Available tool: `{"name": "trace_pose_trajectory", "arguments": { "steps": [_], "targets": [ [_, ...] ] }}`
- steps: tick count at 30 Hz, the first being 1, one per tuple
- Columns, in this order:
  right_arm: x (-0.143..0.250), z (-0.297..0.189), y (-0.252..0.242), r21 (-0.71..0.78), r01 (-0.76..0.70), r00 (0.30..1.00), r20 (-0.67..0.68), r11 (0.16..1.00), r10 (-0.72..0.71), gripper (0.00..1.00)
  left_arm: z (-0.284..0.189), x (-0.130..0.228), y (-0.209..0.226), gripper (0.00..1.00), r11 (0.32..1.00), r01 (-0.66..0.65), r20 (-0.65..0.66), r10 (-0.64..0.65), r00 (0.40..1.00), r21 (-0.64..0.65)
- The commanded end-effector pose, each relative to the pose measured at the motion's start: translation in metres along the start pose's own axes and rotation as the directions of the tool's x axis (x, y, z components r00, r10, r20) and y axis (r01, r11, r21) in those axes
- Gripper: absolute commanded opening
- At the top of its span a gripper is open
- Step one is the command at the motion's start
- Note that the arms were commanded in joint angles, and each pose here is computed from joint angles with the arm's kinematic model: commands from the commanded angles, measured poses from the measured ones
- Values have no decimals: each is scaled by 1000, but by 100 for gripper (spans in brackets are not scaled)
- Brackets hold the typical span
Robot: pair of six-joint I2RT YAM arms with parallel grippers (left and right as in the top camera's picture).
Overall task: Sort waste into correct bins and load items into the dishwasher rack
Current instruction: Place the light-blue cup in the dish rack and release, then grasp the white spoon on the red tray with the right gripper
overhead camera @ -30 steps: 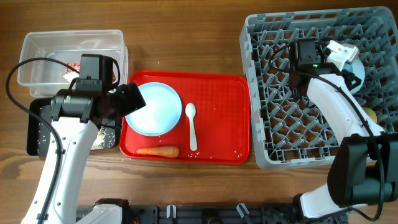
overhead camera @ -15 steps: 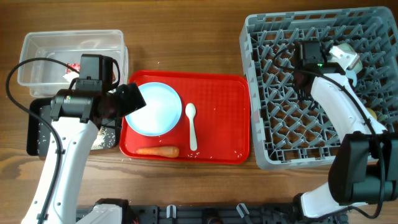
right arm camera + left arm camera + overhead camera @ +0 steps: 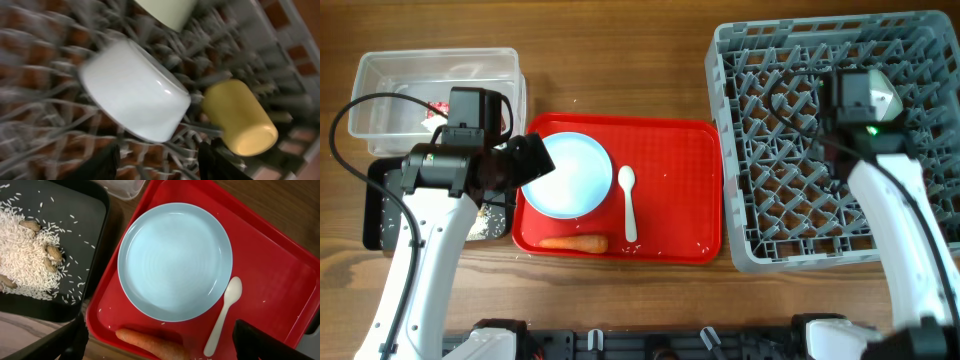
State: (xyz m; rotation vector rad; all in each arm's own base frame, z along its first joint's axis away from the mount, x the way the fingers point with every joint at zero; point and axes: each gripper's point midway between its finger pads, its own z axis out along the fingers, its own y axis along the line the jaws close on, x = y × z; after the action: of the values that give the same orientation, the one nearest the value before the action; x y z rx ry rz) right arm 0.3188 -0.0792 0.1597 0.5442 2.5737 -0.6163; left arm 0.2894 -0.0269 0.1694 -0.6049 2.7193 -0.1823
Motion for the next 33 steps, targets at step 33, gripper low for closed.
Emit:
{"name": "trace_pose_trajectory", "arguments": {
  "steps": [33],
  "targets": [
    [142,-71,361,-459,755,653,464,468,-598,74,-9,-7,73,100,961,241,-2,-243,970,-136]
  ]
}}
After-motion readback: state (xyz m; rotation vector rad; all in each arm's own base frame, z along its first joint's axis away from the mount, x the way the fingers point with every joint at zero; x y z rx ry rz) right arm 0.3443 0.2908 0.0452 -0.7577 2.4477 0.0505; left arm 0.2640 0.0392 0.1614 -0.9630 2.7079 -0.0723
